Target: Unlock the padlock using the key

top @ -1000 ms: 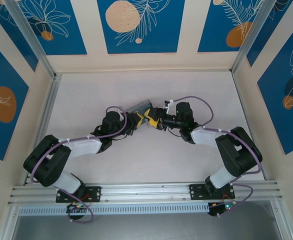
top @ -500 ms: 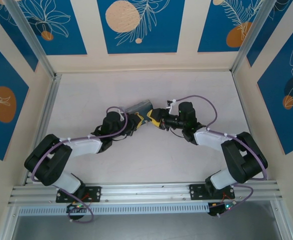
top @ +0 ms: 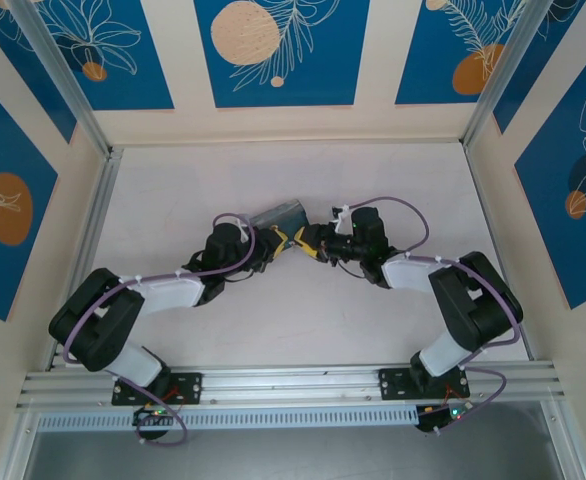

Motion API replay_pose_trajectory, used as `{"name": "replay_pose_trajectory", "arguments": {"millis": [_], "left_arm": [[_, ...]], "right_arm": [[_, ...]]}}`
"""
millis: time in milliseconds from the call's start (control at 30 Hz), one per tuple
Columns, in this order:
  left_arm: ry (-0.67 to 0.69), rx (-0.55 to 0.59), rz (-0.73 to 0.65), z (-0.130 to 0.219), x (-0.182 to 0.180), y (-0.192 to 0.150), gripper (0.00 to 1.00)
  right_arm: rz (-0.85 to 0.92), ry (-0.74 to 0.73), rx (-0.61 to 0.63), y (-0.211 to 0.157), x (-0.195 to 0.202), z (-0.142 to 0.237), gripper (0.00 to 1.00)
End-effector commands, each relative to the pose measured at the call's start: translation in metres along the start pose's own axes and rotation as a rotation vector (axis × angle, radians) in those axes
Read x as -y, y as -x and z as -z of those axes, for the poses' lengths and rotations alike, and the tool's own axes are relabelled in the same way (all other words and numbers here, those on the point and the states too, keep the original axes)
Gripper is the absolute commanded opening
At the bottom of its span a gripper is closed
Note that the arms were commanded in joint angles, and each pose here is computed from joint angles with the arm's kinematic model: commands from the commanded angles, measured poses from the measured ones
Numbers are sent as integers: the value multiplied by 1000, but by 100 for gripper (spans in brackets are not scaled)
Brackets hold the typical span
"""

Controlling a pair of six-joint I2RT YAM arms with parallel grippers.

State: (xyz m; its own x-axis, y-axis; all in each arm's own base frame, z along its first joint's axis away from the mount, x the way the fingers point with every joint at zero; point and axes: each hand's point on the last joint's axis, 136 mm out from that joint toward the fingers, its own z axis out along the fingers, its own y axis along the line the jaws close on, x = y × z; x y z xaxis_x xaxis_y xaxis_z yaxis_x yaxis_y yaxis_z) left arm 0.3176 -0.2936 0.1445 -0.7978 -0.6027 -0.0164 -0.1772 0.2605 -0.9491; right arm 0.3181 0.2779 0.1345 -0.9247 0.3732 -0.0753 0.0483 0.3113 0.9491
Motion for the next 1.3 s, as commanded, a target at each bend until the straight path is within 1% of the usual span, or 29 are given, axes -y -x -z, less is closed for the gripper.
{"name": "replay_pose_trajectory", "arguments": {"millis": [0, 267, 333, 367, 400, 567, 600, 700, 767, 867, 933, 1000, 1100, 1267], "left_arm": [[-40, -20, -21, -3, 15, -2, 0], [-41, -22, -21, -5, 14, -2, 0], [-41, -22, -20, -6, 14, -2, 0], [-39, -24, -18, -6, 13, -2, 0], [-43, -26, -19, -7, 14, -3, 0], [-40, -29, -16, -10, 13, -2, 0], [-39, -28, -17, -10, 12, -2, 0], [-20, -26, -18, -11, 6, -2, 0], [-8, -28, -15, -13, 0, -2, 0], [10, -33, -14, -15, -7, -2, 0], [19, -46, -17, -16, -10, -2, 0], [25, -63, -23, -17, -11, -3, 0], [40, -93, -28, -19, -12, -3, 0], [61, -161, -51, -21, -9, -8, 0]], "right_arm": [[7, 24, -10, 1, -4, -5, 29], [-14, 82, -54, -5, -14, -14, 18], [-21, 99, -61, -6, -15, -17, 6], [-22, 109, -62, -6, -18, -18, 2], [-26, 113, -66, -7, -18, -19, 0], [-22, 134, -84, -11, -27, -26, 0], [-24, 130, -75, -9, -26, -26, 3], [-26, 113, -47, -2, -20, -19, 28], [-24, 104, -24, 4, -16, -11, 37], [-4, 85, 1, 11, -15, 3, 40], [26, 71, 13, 15, -17, 13, 46], [70, 26, 10, 14, -16, 20, 52], [187, -80, 2, 11, -11, 27, 58], [396, -254, -32, 5, 7, 31, 59]]}}
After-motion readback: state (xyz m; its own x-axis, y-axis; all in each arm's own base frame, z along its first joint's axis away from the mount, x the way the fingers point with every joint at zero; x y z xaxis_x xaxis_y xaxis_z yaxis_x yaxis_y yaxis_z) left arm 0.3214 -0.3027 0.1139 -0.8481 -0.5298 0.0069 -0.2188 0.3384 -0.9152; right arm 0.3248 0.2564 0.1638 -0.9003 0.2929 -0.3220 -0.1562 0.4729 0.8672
